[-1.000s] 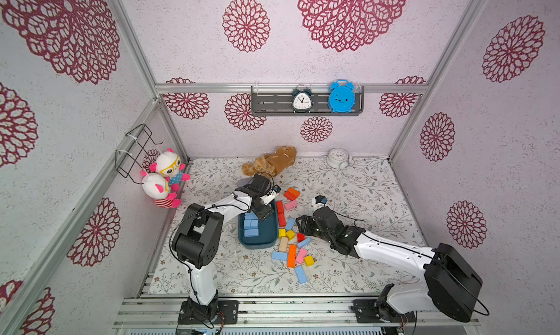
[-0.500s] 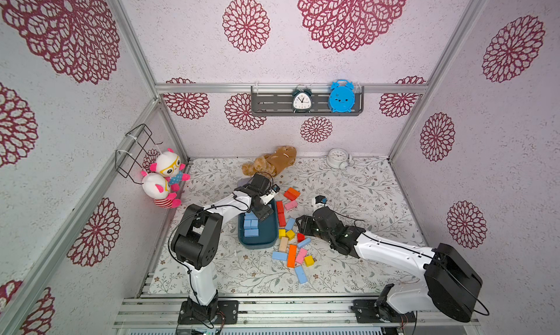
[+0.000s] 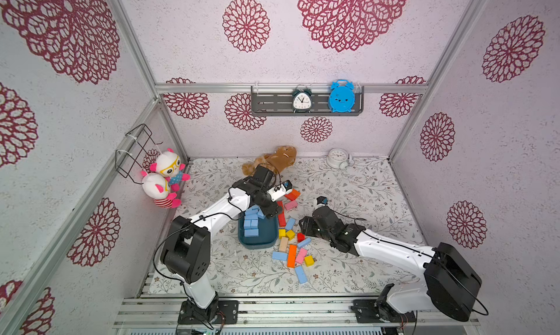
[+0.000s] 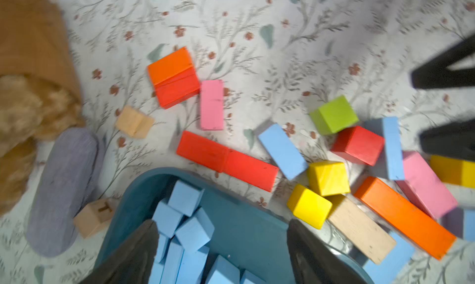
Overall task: Pick out the blue building blocks
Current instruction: Adjust the building block in the storage box, then pick up the building block from the center of the board.
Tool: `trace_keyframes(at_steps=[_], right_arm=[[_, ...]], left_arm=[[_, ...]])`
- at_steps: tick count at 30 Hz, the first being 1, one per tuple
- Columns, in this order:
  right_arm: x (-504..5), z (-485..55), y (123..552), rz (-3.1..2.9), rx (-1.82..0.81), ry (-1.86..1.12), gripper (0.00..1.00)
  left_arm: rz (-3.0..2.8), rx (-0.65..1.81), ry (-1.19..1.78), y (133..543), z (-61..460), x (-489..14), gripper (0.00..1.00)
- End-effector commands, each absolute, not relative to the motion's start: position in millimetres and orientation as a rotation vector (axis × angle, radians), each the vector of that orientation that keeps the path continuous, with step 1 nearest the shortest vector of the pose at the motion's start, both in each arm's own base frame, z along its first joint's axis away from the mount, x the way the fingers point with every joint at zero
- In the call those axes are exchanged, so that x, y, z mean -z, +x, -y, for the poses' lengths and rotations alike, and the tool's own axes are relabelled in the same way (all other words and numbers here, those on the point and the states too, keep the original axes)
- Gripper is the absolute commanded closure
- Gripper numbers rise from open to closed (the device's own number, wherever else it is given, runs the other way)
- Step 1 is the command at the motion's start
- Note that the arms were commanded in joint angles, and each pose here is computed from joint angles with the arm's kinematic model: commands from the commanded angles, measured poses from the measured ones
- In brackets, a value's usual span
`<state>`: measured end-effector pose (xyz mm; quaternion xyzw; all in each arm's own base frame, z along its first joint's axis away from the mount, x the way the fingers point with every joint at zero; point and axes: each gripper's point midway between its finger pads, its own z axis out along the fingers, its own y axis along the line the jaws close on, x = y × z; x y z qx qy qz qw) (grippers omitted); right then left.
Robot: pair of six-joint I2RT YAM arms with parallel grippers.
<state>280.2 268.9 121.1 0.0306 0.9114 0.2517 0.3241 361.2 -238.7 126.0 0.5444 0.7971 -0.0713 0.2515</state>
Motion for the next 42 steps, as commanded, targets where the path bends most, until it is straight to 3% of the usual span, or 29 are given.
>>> trace_keyframes(at_steps=[1, 15, 31, 42], right_arm=[[-130.2, -259.7, 281.8, -2.360, -0.664, 0.109, 0.47], [-136.0, -241.1, 274.5, -2.325, -0.648, 0.148, 0.44], [-140.0, -231.9, 271.3, -2.289, -0.654, 0.173, 0.45], [-137.9, -230.4, 270.8, -2.285, -0.653, 0.175, 0.46]], left_arm=[[-2.002, 0.213, 1.805, 349.2, 253.6, -112.8, 0.17], [-1.883, 0.215, 2.216, 363.0, 290.0, -42.0, 0.14], [-1.779, 0.258, 2.474, 335.9, 292.6, -11.8, 0.06], [-1.727, 0.153, 2.575, 338.7, 285.3, 10.4, 0.27]])
